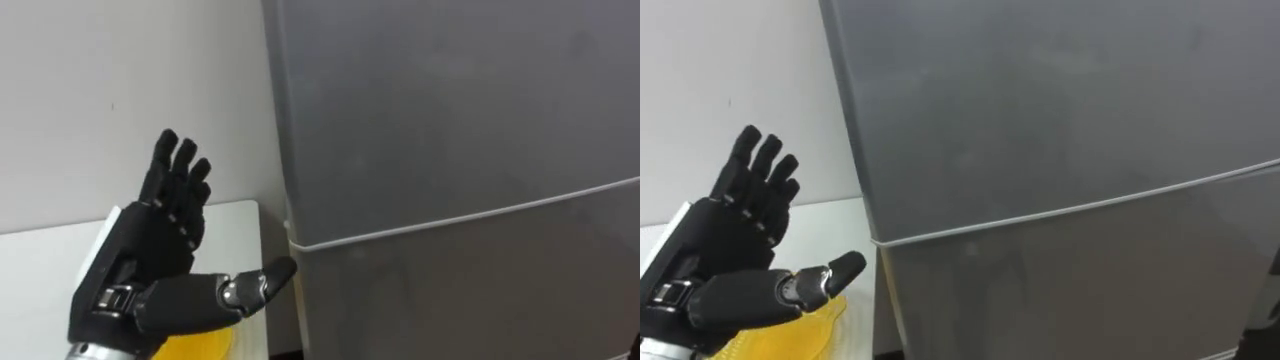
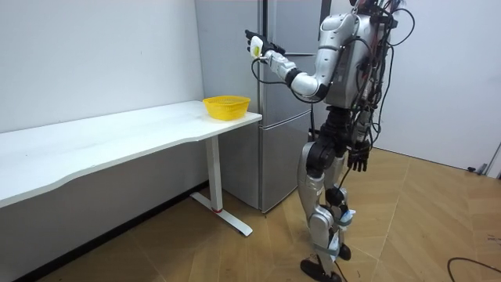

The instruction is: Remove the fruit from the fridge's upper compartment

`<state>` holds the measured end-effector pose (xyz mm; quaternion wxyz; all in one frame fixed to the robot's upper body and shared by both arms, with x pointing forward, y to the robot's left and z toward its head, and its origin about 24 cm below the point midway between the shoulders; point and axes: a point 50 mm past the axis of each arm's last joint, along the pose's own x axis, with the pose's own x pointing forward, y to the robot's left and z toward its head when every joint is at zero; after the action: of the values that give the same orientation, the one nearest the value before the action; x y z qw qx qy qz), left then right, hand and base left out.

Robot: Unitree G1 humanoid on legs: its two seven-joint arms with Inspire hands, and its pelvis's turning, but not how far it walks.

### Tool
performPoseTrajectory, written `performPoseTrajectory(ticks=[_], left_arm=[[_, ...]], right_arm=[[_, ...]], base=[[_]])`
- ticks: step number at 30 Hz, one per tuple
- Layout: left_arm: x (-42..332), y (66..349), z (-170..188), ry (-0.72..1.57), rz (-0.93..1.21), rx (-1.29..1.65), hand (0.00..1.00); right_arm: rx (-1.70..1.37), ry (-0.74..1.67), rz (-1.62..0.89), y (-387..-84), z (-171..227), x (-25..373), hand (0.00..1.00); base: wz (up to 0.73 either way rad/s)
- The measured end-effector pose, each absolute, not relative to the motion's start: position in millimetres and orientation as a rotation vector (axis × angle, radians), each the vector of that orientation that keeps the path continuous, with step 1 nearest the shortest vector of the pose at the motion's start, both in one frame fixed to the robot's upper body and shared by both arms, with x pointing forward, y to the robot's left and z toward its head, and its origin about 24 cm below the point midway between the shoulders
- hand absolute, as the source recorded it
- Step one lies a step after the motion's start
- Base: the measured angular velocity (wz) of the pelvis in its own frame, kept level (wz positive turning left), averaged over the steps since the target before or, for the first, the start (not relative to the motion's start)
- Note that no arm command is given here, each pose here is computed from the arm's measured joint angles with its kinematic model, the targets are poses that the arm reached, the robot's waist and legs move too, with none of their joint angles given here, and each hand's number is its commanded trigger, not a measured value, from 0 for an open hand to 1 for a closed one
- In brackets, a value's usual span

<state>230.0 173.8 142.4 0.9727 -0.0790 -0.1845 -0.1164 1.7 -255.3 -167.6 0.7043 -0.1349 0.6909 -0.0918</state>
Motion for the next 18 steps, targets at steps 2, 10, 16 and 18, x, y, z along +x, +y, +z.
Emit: performPoseTrajectory(ticks=[2,10,16,18], left_arm=[[229.9,170.7,141.3,-0.363,-0.268,-0.165,0.00],[228.7,157.0,137.8,-0.336,-0.395,-0.199,0.00],[230.9,147.0,142.5,-0.354,-0.458,-0.201,0.00],[231.0,142.7,142.7,-0.354,-0.479,-0.203,0.00]], right_arm=[[-0.306,1.545,-0.197,-255.0,-167.8,2.5,0.00],[-0.333,1.531,-0.174,-257.5,-167.0,11.7,0.00],[-0.343,1.521,-0.152,-256.6,-167.2,14.4,0.00],[-0.355,1.519,-0.138,-256.1,-167.3,15.3,0.00]], base=[[0.00],[0.00],[0.01],[0.00]])
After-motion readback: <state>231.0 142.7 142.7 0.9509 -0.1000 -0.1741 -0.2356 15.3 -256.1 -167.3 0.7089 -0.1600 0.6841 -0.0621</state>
